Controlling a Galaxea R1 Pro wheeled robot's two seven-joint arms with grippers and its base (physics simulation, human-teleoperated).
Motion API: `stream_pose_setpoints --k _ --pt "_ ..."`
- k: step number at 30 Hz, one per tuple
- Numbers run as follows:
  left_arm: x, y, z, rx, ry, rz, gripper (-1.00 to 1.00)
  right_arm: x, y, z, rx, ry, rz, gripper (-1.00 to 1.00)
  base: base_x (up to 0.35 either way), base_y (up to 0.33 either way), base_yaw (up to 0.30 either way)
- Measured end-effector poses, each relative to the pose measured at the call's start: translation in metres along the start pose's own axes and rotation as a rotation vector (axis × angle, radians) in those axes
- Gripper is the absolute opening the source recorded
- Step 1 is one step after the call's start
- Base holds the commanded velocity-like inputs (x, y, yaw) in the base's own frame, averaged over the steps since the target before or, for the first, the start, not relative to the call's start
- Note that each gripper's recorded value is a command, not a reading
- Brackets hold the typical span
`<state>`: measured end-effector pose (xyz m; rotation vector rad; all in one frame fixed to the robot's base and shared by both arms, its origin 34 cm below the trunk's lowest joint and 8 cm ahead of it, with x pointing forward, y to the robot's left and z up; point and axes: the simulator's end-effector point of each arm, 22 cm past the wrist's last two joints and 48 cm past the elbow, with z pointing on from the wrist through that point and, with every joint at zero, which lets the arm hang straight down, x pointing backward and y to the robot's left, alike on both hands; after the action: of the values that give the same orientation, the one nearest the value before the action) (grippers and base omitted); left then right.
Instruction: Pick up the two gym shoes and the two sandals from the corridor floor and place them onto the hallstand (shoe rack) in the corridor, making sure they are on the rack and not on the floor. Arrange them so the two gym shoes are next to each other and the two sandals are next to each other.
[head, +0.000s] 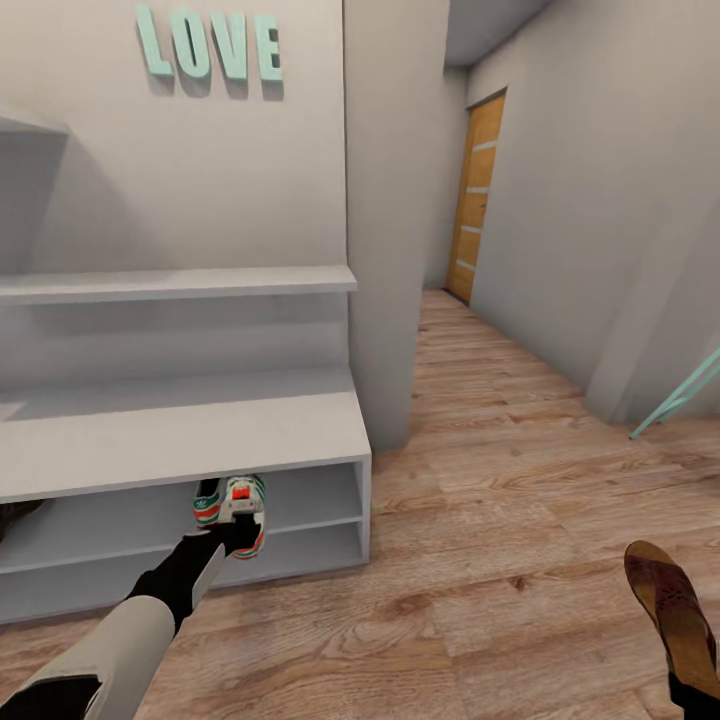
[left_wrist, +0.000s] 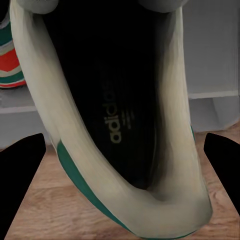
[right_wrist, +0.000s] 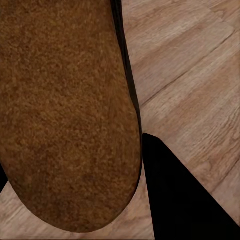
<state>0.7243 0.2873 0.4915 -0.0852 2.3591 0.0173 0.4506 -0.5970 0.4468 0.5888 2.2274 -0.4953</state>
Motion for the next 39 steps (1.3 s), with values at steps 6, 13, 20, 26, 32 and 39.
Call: stream_pose_setpoints --k 6,13,20,26,32,39 --pt "0.004 0.001 0.005 -0.005 -0.011 0.003 -1.00 0.010 0.003 0.005 -0.002 0.000 0.012 -1.00 0.000 0.000 0.000" --pt "0.017 0.003 0.014 -0.010 -0.011 0.002 -1.00 0.023 0.003 0.013 -0.002 -0.001 0.013 -1.00 0.000 0.000 0.000" --pt "0.022 0.004 0.017 -0.014 -0.013 0.002 -1.00 0.029 0.003 0.016 -0.001 -0.001 0.013 -1.00 0.000 0.000 0.000" --pt "0.029 0.004 0.021 -0.015 -0.009 0.002 -1.00 0.035 0.003 0.019 0.001 -0.001 0.014 -1.00 0.000 0.000 0.000" --pt "0.045 0.005 0.031 -0.015 -0.001 0.002 -1.00 0.050 0.003 0.027 0.004 0.006 0.009 -1.00 0.000 0.000 0.000" --pt "0.059 0.006 0.041 -0.018 0.009 0.003 -1.00 0.065 0.003 0.034 0.006 0.014 0.004 -1.00 0.000 0.000 0.000"
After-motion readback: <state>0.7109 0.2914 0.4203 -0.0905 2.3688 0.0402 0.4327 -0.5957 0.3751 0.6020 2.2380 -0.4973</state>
